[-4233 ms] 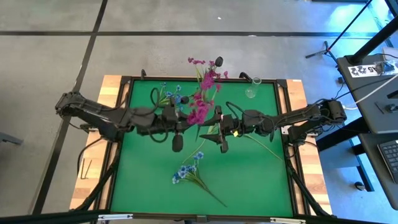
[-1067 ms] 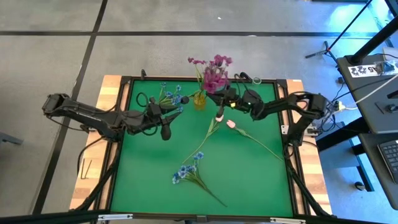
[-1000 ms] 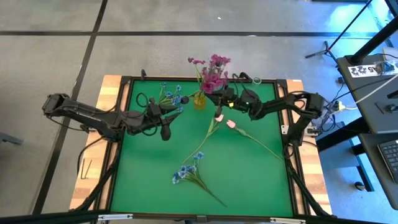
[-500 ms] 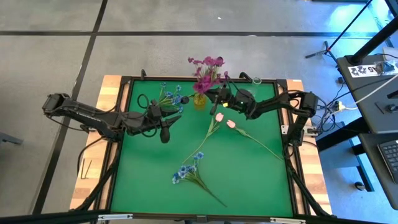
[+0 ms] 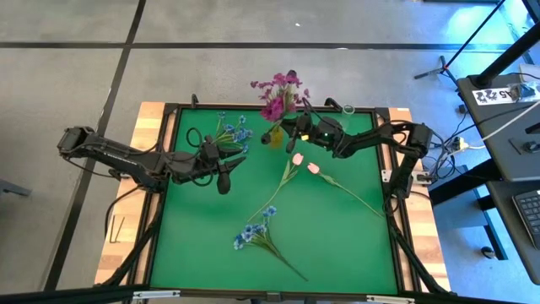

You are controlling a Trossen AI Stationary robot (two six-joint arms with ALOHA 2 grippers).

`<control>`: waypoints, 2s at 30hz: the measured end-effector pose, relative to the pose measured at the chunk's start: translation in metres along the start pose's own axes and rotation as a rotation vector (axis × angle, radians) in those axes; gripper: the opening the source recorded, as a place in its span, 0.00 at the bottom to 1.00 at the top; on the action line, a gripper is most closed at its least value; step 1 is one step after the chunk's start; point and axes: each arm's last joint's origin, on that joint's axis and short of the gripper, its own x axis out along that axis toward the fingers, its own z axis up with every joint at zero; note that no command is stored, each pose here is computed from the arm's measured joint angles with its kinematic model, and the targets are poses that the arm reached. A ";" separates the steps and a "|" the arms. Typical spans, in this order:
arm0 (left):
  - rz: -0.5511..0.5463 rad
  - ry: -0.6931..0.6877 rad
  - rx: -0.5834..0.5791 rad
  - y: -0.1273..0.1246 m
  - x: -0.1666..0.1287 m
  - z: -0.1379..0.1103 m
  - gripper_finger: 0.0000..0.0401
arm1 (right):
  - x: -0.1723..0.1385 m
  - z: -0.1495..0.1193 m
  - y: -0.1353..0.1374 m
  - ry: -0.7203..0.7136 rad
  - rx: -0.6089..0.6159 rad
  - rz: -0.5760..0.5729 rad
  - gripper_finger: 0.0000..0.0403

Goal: Sort flowers into vase by color
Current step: Put the purple flowers into the yellow vase, then put the right pink flower into the transparent vase

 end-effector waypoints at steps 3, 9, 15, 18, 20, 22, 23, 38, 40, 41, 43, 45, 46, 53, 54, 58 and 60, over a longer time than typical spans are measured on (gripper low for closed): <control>0.000 0.000 0.000 0.000 0.000 0.000 0.30 | 0.000 -0.001 0.001 0.013 0.010 0.017 0.04; 0.000 0.000 0.000 0.000 0.000 0.000 0.30 | 0.000 -0.004 0.001 0.037 0.023 0.020 0.05; 0.000 0.001 0.000 0.000 0.000 0.000 0.30 | 0.000 -0.006 0.002 0.060 0.043 0.023 0.05; 0.000 0.001 0.000 0.000 0.000 0.000 0.30 | 0.000 -0.006 0.002 0.059 0.045 0.038 0.08; 0.000 0.002 0.001 0.000 0.000 0.000 0.30 | 0.000 -0.006 0.002 0.058 0.048 0.041 0.13; 0.000 0.002 0.001 0.000 0.000 0.000 0.30 | 0.000 -0.006 0.003 0.058 0.048 0.044 0.20; 0.000 0.003 0.001 0.000 0.000 0.000 0.30 | 0.000 -0.006 0.003 0.058 0.048 0.050 0.23; 0.005 0.027 0.005 0.000 0.000 -0.003 0.30 | -0.006 0.000 0.003 0.152 0.047 0.076 0.55; 0.006 0.032 0.003 0.001 0.000 -0.004 0.30 | -0.010 0.008 0.002 0.167 0.034 0.079 0.55; 0.006 0.033 0.002 0.001 0.000 -0.004 0.30 | -0.012 0.012 0.002 0.173 0.029 0.080 0.55; 0.007 0.033 0.001 0.001 0.000 -0.004 0.30 | -0.017 0.021 0.001 0.183 0.025 0.082 0.55; 0.007 0.034 0.001 0.001 0.000 -0.004 0.30 | -0.022 0.028 0.000 0.209 0.026 0.085 0.55; 0.007 0.035 0.000 0.001 0.000 -0.004 0.30 | -0.024 0.031 0.000 0.220 0.027 0.086 0.55; 0.008 0.040 -0.002 0.001 0.000 -0.005 0.30 | -0.043 0.046 -0.001 0.324 0.062 0.112 0.55; 0.009 0.044 -0.005 0.001 0.000 -0.005 0.30 | -0.047 0.048 -0.001 0.344 0.076 0.123 0.55; 0.020 0.087 -0.009 0.002 0.000 -0.010 0.30 | -0.064 0.056 0.001 0.433 0.171 0.194 0.55; 0.026 0.110 -0.013 0.003 -0.001 -0.012 0.30 | -0.073 0.061 0.002 0.475 0.232 0.237 0.55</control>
